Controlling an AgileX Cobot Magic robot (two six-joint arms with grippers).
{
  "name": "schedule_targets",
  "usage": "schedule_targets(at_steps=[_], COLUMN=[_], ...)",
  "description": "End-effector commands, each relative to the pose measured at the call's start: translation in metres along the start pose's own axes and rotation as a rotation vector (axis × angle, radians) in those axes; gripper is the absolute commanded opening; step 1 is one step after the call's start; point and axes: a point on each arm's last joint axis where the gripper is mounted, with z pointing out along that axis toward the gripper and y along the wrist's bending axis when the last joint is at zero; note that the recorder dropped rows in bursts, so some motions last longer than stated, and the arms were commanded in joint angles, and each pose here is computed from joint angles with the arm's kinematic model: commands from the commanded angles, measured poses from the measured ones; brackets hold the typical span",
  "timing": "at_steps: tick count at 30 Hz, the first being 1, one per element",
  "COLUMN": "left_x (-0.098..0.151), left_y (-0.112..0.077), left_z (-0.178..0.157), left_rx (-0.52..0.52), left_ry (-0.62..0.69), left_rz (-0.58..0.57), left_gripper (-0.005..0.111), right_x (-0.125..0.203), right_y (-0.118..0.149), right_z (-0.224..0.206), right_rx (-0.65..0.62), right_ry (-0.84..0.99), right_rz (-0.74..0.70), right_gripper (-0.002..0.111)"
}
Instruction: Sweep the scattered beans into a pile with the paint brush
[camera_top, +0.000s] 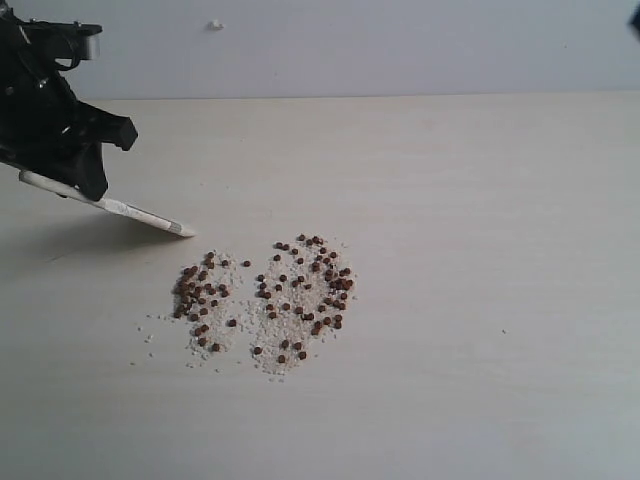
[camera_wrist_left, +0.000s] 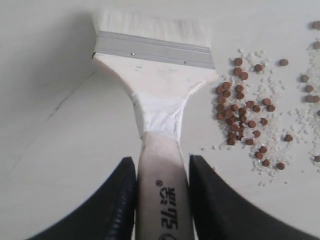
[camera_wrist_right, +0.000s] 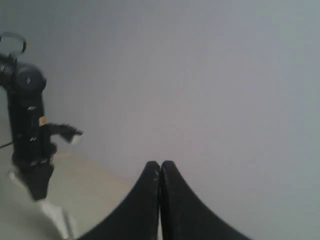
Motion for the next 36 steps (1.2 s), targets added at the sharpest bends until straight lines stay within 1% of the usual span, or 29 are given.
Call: schedule_targets(at_steps=[1,3,5,7,9,12,15,20,24,29,36], left_x=[-0.001,-0.001,-0.001,-0.002,-0.002,-0.003,-0.003,-0.003,-0.002,-0.001,-0.001], left_y=[-0.001,-0.001,-0.001,-0.001,-0.001,-0.001,-0.001,-0.002,-0.002,-0.003,-0.004], left_z=[-0.004,-0.004,-0.004,-0.004,-0.004,-0.004,-0.004,-0.004,-0.004,-0.004,-0.004], left_rx=[0.002,0.002,0.002,0.002,0.001,0.001,0.001,0.004,0.011,0.015,0.03], left_ry=[-0.011,-0.011,-0.013,-0.016,-0.025,-0.027,-0.027,-0.027,-0.017,-0.014,-0.015], left_rz=[0.007,0.007,0.007,0.007,0.009,0.009,0.009,0.008,0.005,0.003,-0.004], left_gripper=[0.0,0.0,0.0,0.0,0.0,0.0,0.0,0.0,0.0,0.0,0.0], right_x=[0.035,0.055,0.073,0.092,0.113,0.14,0.159,0.179,0.193,0.204,0.222], right_y=[-0.02,-0.023,-0.018,-0.006,0.008,0.029,0.051,0.087,0.11,0.125,0.126], right_z=[0.048,0.07,0.09,0.11,0.129,0.156,0.179,0.211,0.235,0.262,0.282], right_rx=[-0.2,-0.3,-0.395,-0.483,-0.531,-0.553,-0.58,-0.657,-0.68,-0.665,-0.618], right_ry=[0.141,0.161,0.173,0.193,0.218,0.253,0.257,0.216,0.217,0.246,0.236], right_rz=[0.059,0.072,0.036,-0.008,-0.046,-0.077,-0.101,-0.164,-0.252,-0.281,-0.241], right_gripper=[0.006,0.013,0.019,0.024,0.029,0.036,0.042,0.047,0.051,0.054,0.054])
